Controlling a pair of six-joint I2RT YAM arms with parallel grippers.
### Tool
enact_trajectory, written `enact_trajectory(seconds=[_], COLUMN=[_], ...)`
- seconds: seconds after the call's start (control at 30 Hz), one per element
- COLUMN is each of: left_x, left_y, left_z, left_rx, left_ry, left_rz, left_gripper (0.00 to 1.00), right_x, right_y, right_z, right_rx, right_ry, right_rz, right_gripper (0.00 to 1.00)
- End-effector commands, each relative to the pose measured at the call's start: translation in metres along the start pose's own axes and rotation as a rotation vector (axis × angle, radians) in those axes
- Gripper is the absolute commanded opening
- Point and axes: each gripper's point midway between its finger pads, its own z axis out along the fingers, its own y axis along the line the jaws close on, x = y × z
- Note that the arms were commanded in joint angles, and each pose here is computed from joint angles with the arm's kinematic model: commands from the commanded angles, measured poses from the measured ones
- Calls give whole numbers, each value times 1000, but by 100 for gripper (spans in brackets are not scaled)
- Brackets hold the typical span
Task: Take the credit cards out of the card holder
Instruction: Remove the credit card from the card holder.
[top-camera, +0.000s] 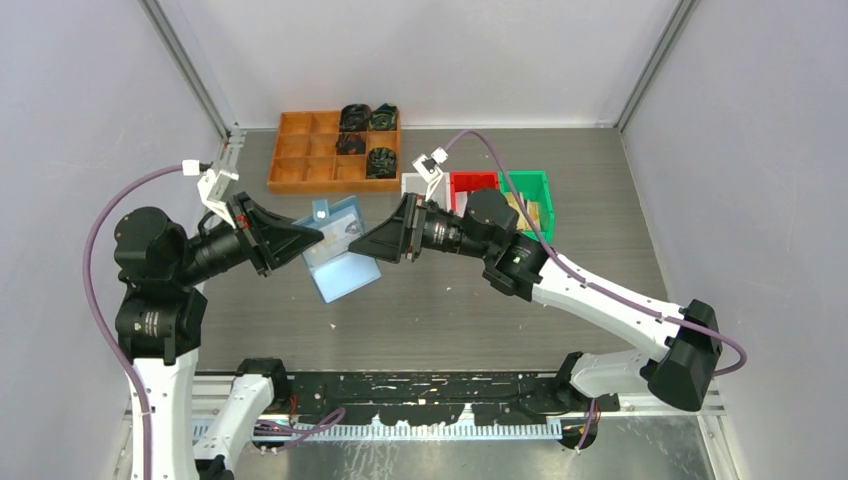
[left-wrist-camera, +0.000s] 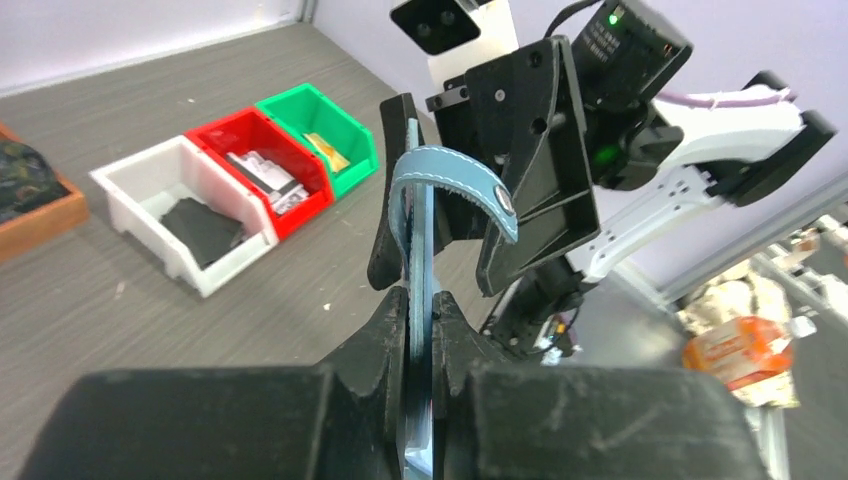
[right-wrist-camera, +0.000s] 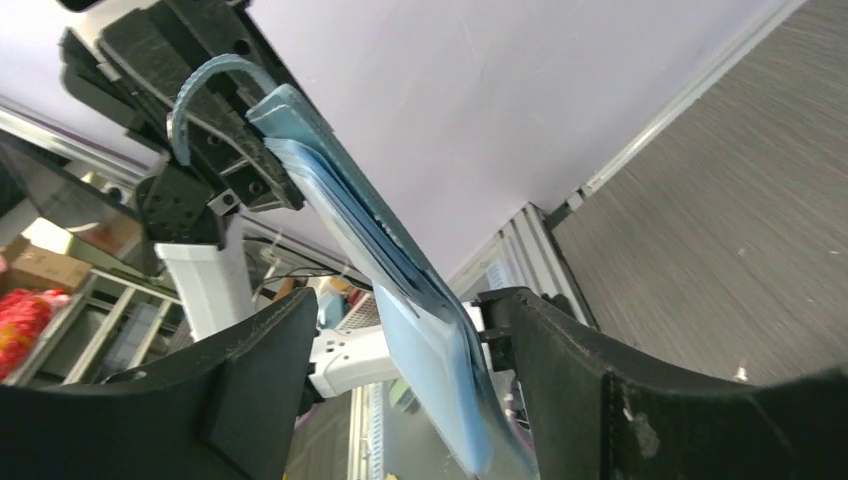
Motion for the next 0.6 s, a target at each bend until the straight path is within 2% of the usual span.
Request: enact_trajectory(seconds=[0.0,0.2,0.27,0.33,0.43,0.5,0.57], left_x=[-19,-19,-16,-14,-11,-9,-4], left_y=[-13,-13,-11,-10,-8,-6,-6], left_z=[7,10,11,12,12,12,12], left_rx=[79,102,100,99,97,91,99], left_ry=[-47,-45,-41,-37,-30,-22,-2], left_rz=[-163,-260,-274,-287,-295,-293,-280], left_gripper=[3,3,3,4,6,12,22], right_x=[-13,-18,-20,-21,-16,-11,-6], right_y=[35,50,54,56,57,54,48], right_z=[2,4,4,4,3,2,1], right_rx=[-167,-266,-278,-285,-291,-276,-241], right_ry=[-55,-74,-78,-76,-49,-30,-5], right_rz=[17,71,68,68,70,61,43], right_gripper=[74,68,63,52,29,17,10])
